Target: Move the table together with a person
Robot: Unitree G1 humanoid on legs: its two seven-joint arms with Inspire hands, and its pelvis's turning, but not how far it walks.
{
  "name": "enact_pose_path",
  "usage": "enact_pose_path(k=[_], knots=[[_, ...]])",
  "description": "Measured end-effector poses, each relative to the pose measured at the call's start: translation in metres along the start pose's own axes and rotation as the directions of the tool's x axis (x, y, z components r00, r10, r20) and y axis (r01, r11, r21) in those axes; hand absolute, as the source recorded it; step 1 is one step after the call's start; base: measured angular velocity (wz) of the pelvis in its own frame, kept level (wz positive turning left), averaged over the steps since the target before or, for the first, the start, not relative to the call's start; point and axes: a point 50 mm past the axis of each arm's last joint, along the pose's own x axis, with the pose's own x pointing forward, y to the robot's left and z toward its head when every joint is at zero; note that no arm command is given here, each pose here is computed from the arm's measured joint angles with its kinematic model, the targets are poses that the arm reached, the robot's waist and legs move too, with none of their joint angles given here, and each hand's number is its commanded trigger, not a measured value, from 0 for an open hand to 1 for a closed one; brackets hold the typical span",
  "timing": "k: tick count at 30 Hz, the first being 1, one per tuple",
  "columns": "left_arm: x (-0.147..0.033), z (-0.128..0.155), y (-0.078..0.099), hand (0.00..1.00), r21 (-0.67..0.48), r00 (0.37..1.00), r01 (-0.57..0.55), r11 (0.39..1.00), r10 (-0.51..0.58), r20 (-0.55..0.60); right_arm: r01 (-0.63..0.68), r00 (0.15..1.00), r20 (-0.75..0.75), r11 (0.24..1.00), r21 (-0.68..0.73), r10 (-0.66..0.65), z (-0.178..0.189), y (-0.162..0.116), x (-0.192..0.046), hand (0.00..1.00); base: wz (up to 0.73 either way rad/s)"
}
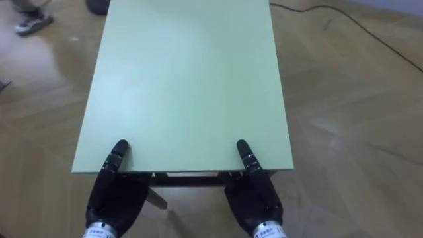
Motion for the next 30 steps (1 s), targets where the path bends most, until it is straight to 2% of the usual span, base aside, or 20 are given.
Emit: enact_pose_path(k=[15, 25, 30], knots=[[-0.001, 0.001, -0.001, 1.0, -0.022, 1.0, 0.011, 1.0, -0.01, 0.017, -0.031, 0.999, -0.011, 0.998, -0.057, 0.031, 0.006, 0.007, 0.008, 1.0, 0.48], [-0.008, 0.004, 0.007, 1.0, 0.003, 1.0, -0.023, 1.0, 0.023, -0.008, 0.012, 0.999, -0.03, 0.999, -0.035, -0.013, -0.001, -0.001, -0.003, 1.0, 0.7], [-0.007, 0.005, 0.007, 1.0, 0.004, 0.999, -0.042, 0.999, 0.042, -0.008, 0.019, 0.999, -0.037, 0.999, -0.038, -0.02, 0.0, -0.001, 0.003, 1.0, 0.45]])
